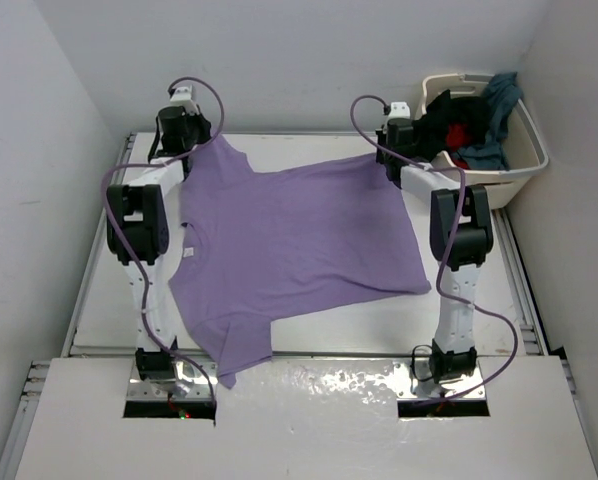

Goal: Fold and stack the t-shirts
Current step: Grap the side of the flattened tshirt furthest away from the robot with both arms, then fold the flattened tshirt in 1/3 of the way

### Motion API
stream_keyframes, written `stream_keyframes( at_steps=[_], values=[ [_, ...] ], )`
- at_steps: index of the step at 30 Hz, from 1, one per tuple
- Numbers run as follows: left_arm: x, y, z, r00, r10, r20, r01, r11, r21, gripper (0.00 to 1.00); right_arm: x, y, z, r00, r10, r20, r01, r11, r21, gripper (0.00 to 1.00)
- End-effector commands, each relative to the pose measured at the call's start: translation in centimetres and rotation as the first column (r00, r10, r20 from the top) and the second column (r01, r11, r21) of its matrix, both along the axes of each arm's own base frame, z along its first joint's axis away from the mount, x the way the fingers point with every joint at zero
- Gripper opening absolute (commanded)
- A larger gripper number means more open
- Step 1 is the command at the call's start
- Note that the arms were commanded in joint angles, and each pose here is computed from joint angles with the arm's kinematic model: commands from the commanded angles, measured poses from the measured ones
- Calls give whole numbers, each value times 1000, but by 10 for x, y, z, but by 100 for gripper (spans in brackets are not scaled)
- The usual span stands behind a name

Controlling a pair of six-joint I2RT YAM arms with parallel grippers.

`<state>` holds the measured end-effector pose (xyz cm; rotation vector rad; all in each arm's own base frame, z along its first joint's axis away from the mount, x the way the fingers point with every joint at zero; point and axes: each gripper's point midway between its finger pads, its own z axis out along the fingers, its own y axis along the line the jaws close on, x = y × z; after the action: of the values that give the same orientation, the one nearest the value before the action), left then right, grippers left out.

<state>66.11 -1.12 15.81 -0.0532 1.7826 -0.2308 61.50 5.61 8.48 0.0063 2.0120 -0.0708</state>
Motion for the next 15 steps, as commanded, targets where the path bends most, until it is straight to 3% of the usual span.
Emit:
stream_keyframes(
  at_steps=[1,3,5,6,8,10,15],
  values=[
    [-19,2,37,997,2,71,-2,1000,-13,0,19,-5,25,998,-16,66,15,1000,25,0],
    [-40,4,59,994,21,107,-19,1000,-22,0,17,-3,34,997,-1,74,-1,1000,25,0],
    [-67,7,39,995,62,82,-58,997,-49,0,13,-2,38,997,12,72,-13,1000,22,0],
    [-78,7,66,988,65,140,-57,997,-59,0,7,-1,40,998,18,67,-20,999,25,0],
    [-104,0,49,994,57,95,-47,994,-99,0,-1,-3,43,998,20,64,-22,999,24,0],
    [-124,-2,69,991,61,123,-44,990,-136,0,-14,-5,49,998,17,62,-18,1000,21,0],
    [-182,-10,56,994,84,67,-66,969,-239,0,-43,-13,51,999,-8,33,7,1000,14,0]
  ],
)
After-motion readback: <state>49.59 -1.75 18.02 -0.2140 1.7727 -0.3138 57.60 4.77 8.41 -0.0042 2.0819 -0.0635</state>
